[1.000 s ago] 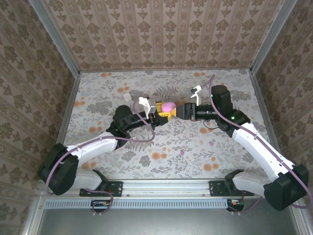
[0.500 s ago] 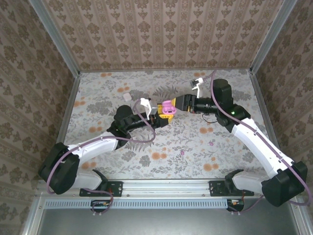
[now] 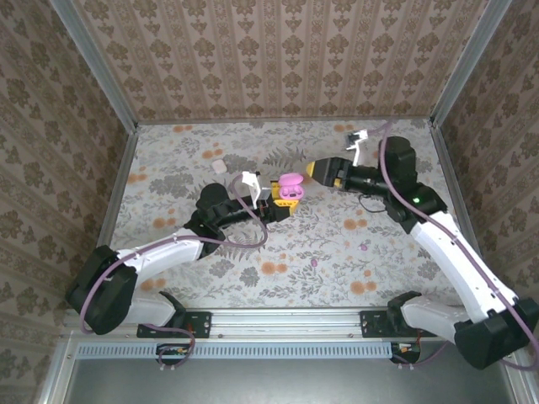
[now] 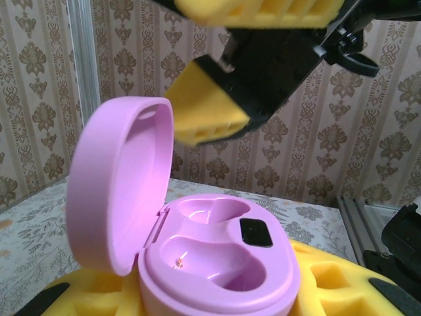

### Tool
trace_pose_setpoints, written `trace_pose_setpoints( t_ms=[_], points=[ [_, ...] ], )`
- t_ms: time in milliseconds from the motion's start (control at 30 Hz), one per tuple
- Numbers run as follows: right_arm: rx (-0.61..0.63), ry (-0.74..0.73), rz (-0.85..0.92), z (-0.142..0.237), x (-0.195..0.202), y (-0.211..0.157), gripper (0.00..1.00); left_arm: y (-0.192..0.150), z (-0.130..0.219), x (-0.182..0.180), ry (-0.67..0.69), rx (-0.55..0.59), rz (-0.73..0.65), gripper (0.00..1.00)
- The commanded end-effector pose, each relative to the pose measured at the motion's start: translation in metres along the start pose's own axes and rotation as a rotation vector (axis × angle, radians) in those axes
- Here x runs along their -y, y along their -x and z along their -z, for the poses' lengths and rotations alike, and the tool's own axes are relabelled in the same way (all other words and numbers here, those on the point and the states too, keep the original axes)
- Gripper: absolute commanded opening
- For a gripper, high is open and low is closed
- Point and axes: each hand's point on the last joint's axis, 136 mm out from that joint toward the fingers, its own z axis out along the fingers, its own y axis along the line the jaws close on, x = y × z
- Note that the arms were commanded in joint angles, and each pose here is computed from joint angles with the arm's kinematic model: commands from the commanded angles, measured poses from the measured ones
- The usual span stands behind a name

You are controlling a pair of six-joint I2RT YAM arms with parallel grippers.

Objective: Insert wireless bluetooth earbuds into charging case

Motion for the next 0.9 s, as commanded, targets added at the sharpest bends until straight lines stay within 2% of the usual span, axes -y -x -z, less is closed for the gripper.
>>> trace_pose_setpoints(
  t_ms=[0,133,267,367,533,867],
  points=[
    [0.039,-0.130,-0.045,0.018,0.037,-0.006,0.73,0.017,0.003,0.008,-0.012,0.054,-0.049,0.35],
    [0.041,-0.319,-0.182,0.036,0.100,-0.026,0.70,0.018,0.004,0.009,-0.010,0.057,-0.051,0.35],
    [0.010,-0.676,-0.356,0.071,0.196,-0.077,0.64,0.020,0.006,0.010,-0.011,0.065,-0.055,0.35],
    [-0.017,-0.793,-0.484,0.090,0.241,-0.113,0.63,0.020,0.007,0.011,-0.011,0.067,-0.057,0.35],
    [-0.109,-0.851,-0.552,0.093,0.268,-0.154,0.55,0.020,0.008,0.012,-0.011,0.067,-0.058,0.35],
    [-0.235,-0.883,-0.625,0.082,0.289,-0.179,0.54,0.023,0.010,0.013,-0.010,0.071,-0.065,0.35]
  ],
)
